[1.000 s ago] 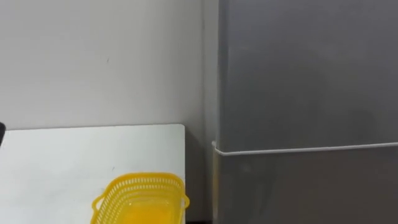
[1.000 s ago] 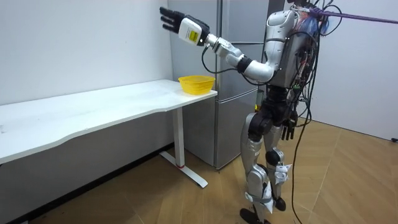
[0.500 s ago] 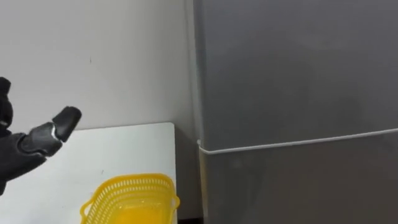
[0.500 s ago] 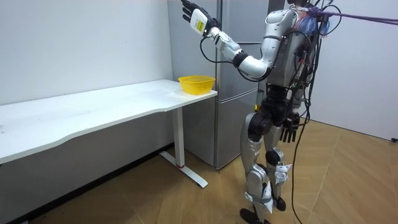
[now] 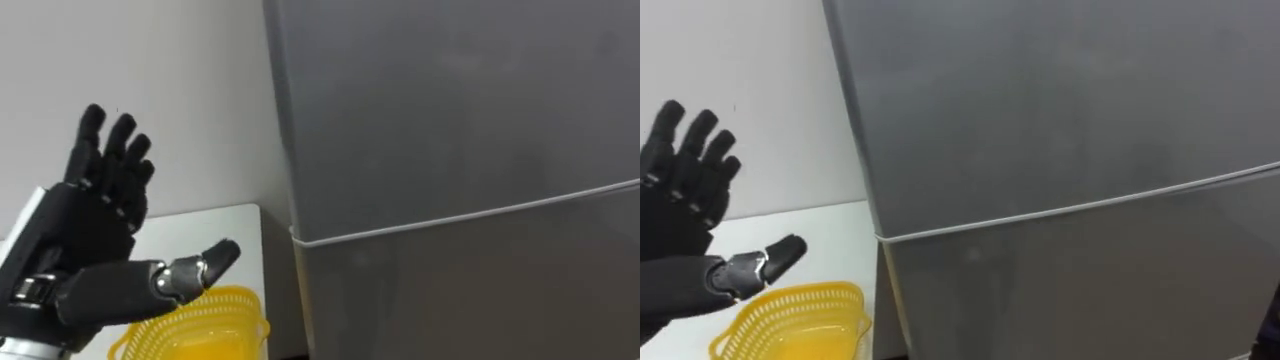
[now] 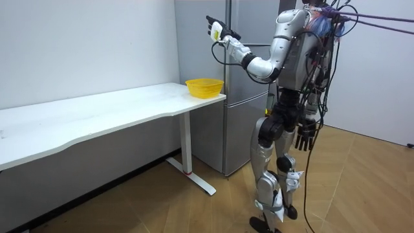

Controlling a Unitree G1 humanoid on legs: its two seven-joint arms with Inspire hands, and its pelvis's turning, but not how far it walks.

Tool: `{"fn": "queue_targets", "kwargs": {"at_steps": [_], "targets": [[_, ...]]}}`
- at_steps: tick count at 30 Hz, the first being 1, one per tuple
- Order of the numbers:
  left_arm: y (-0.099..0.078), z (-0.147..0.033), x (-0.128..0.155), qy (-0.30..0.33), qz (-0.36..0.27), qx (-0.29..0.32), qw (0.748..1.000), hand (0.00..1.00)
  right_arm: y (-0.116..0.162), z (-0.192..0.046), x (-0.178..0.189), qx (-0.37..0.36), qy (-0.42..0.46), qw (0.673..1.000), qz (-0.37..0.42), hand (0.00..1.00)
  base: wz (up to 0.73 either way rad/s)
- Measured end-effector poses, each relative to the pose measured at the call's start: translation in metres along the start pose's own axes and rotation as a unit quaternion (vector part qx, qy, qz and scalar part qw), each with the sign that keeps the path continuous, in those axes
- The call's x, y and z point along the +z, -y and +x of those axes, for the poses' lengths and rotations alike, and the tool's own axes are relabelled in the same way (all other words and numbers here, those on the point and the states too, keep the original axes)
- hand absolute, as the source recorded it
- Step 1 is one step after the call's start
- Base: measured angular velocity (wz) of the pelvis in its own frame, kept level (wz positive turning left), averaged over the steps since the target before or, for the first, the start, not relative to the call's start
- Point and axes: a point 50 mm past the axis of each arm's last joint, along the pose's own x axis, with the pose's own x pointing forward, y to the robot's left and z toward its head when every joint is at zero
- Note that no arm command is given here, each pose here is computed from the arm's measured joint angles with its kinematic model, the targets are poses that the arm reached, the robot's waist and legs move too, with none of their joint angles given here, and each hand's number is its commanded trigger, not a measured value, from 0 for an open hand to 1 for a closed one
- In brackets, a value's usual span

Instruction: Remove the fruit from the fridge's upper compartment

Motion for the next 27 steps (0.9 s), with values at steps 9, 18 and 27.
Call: {"fn": "queue_targets", "kwargs": {"at_steps": [9,18,27], "targets": [[0.029,0.017,-0.004,0.002,-0.019,-0.099,0.995,0.00,0.004,-0.001,0.012,-0.005,0.005,1.000,-0.002,0.00,-0.04],[0.038,0.018,-0.015,-0.032,-0.025,-0.129,0.991,0.00,0.008,-0.002,0.022,-0.019,0.009,1.000,-0.019,0.00,0.04],[0.046,0.026,-0.028,-0.053,-0.023,-0.145,0.988,0.00,0.010,-0.002,0.024,-0.023,-0.004,0.999,-0.043,0.00,0.00]]}}
